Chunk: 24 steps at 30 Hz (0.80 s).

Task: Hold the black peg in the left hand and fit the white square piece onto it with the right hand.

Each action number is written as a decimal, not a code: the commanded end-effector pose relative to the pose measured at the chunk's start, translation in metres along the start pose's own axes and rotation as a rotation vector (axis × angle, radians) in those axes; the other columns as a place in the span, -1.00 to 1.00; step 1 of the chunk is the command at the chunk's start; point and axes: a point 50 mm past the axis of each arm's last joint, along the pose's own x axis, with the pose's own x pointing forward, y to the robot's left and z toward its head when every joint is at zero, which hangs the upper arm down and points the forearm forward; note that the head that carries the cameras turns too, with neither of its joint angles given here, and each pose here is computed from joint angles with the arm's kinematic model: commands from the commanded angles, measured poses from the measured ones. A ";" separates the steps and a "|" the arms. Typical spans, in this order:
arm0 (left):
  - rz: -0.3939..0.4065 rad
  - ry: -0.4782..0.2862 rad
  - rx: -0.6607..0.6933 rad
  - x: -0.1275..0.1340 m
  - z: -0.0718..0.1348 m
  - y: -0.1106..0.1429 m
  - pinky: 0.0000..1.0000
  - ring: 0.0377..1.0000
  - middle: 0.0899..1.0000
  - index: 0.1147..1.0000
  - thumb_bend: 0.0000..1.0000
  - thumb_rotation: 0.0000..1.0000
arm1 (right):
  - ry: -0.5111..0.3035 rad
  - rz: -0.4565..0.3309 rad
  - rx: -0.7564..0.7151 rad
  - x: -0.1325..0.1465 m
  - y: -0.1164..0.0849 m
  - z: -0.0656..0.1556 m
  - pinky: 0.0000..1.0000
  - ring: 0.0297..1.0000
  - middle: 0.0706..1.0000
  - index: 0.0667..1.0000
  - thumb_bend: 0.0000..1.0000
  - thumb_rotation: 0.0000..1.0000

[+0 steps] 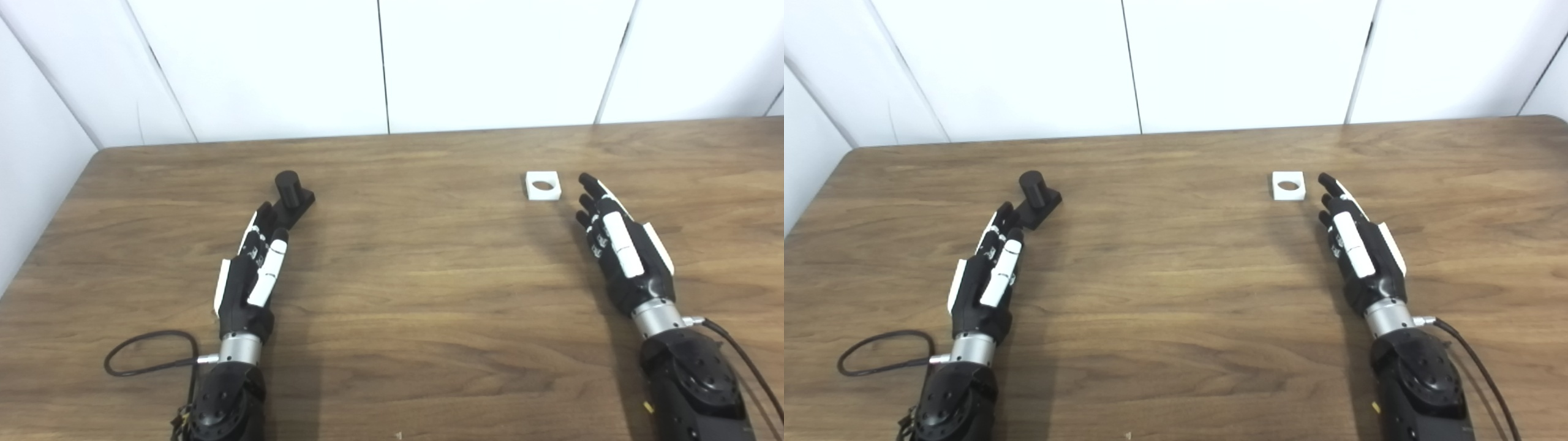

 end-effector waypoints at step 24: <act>0.014 -0.011 0.125 -0.003 0.007 0.003 0.99 0.98 0.95 0.88 -0.03 0.18 | -0.030 0.025 -0.004 0.005 0.008 0.003 1.00 1.00 1.00 0.84 0.20 0.62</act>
